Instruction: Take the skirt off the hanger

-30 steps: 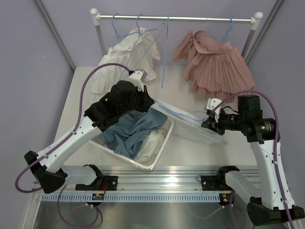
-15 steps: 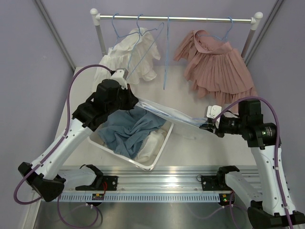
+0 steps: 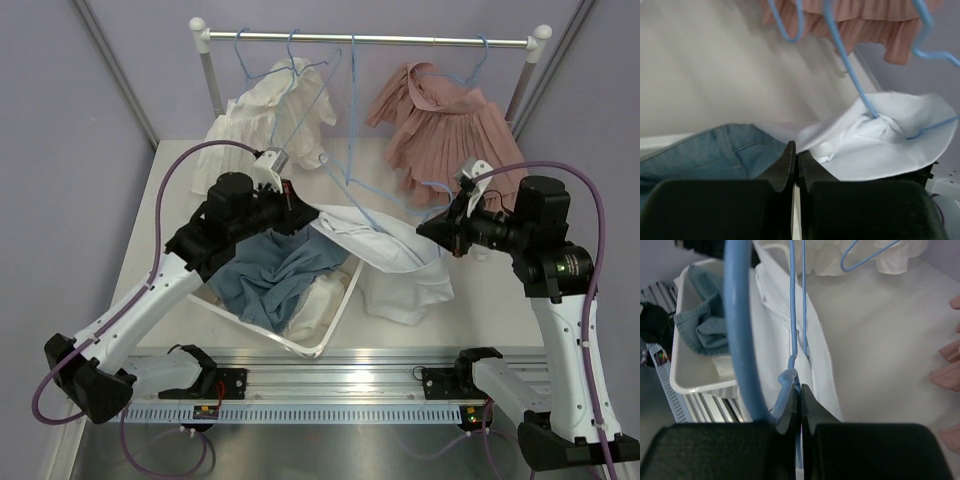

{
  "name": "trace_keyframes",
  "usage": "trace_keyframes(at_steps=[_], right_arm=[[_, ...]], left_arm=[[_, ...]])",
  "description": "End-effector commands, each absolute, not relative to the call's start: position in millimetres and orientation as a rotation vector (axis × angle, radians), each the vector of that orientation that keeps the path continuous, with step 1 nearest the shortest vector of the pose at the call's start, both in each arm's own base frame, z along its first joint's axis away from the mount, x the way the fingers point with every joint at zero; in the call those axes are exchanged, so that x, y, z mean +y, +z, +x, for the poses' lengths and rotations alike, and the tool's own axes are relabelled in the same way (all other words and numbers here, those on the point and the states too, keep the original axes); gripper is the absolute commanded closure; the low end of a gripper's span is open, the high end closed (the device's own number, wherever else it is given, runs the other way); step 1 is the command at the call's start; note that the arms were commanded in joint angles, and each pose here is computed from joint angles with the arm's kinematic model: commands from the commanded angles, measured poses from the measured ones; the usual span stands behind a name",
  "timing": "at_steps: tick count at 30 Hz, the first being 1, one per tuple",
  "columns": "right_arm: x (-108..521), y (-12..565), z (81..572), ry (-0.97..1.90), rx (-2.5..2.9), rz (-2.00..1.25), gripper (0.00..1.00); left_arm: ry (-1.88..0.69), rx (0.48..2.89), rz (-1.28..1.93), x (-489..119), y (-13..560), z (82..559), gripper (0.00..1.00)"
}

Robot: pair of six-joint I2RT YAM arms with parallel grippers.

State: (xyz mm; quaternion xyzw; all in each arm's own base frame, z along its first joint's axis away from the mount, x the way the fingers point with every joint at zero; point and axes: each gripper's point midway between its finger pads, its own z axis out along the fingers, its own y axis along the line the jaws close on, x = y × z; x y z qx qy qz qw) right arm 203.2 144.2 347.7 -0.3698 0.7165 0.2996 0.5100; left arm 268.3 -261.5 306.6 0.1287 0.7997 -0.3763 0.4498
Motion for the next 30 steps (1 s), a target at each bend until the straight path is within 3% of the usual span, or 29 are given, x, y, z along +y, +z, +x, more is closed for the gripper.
trace_keyframes(at_steps=[1, 6, 12, 13, 16, 17, 20, 23, 30], right_arm=[[144.2, 404.7, 232.4, 0.773, 1.662, -0.599, 1.00], [143.5, 429.1, 258.4, 0.840, 1.617, -0.384, 1.00], [153.4, 450.5, 257.1, 0.896, 1.504, -0.447, 1.00], [152.1, 451.9, 257.3, 0.876, 1.501, -0.456, 1.00], [140.2, 461.7, 262.9, 0.762, 1.493, -0.443, 1.00], [136.4, 455.8, 263.7, 0.738, 1.531, -0.425, 1.00], [127.1, 449.3, 261.9, 0.663, 1.570, -0.422, 1.00], [111.1, 436.6, 260.7, 0.565, 1.616, -0.367, 1.00], [91.4, 404.4, 274.2, 0.436, 1.752, -0.326, 1.00]], left_arm=[[-1.114, 1.723, 0.441, -299.8, 362.7, 261.7, 1.00], [-1.256, 1.669, 0.521, -343.0, 369.2, 247.1, 1.00], [-1.332, 1.675, 0.609, -373.3, 364.6, 234.7, 0.96], [-1.336, 1.670, 0.615, -374.8, 366.2, 233.7, 0.85], [-1.325, 1.660, 0.616, -374.5, 370.3, 234.2, 0.65], [-1.311, 1.649, 0.614, -372.9, 373.8, 235.5, 0.48], [-1.255, 1.611, 0.621, -364.4, 384.7, 237.1, 0.28], [-1.168, 1.605, 0.636, -352.3, 387.2, 238.0, 0.16], [-0.935, 1.610, 0.641, -314.3, 385.3, 242.4, 0.04]])
